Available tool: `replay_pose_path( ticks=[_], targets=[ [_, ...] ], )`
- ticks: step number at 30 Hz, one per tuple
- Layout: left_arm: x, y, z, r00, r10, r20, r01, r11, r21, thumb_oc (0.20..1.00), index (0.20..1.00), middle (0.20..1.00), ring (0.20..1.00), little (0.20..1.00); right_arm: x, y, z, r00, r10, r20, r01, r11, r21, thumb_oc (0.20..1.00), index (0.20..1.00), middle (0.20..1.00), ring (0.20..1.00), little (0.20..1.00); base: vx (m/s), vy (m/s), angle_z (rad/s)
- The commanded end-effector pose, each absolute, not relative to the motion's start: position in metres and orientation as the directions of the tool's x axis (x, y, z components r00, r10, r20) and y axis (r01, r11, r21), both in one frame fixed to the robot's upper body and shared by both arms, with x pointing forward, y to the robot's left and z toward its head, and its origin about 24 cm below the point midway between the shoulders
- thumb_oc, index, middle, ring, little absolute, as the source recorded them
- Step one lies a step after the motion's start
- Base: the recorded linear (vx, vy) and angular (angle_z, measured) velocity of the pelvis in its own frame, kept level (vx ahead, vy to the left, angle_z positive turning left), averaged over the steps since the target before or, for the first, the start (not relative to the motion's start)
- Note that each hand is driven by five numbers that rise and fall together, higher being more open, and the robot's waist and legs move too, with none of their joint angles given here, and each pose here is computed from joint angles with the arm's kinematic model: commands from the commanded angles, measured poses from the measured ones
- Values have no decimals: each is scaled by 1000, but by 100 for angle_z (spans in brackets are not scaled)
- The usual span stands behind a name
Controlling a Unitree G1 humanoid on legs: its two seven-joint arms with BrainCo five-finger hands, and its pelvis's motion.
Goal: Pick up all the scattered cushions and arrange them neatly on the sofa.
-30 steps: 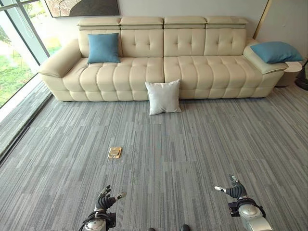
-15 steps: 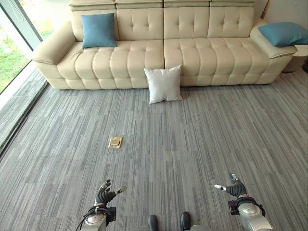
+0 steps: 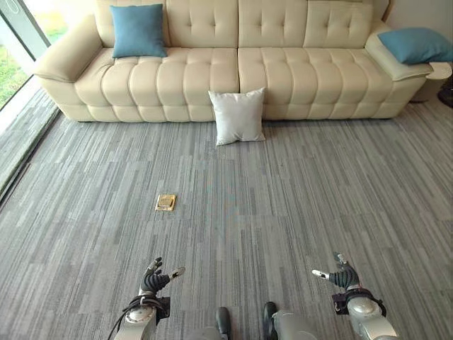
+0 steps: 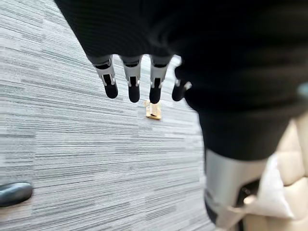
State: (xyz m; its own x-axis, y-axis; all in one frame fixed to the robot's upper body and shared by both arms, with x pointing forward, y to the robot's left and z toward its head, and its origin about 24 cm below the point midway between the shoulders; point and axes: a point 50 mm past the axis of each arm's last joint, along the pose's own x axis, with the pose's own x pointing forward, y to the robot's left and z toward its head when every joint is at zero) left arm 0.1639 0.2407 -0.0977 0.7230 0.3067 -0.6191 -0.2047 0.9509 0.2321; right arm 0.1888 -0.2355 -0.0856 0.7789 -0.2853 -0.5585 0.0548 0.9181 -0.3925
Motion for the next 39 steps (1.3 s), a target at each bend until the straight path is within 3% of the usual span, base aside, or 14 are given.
replay_pose_path(
  ticks=[1,18,27,39],
  targets=[
    [178,249,-81,779,318,-541,-228,947,228,1000,1000,1000,1000,1000,207,-235,-72,823,-290,-488,77,909,-410,1000,1000,1000,1000,1000,171,-69,-7],
    [189,234,-81,793,274,-544,-231,962,148,1000,1000,1000,1000,1000,198,-249,-76,796,-326,-509,117,909,-400,1000,1000,1000,1000,1000,255,-120,17],
    [172,240,-90,757,294,-583,-222,956,193,1000,1000,1000,1000,1000,186,-251,-84,770,-328,-547,70,895,-440,1000,1000,1000,1000,1000,332,166,-5],
    [175,256,-84,757,325,-567,-223,944,242,1000,1000,1000,1000,1000,198,-230,-86,789,-254,-559,-2,909,-417,1000,1000,1000,1000,1000,178,178,-15]
  ],
)
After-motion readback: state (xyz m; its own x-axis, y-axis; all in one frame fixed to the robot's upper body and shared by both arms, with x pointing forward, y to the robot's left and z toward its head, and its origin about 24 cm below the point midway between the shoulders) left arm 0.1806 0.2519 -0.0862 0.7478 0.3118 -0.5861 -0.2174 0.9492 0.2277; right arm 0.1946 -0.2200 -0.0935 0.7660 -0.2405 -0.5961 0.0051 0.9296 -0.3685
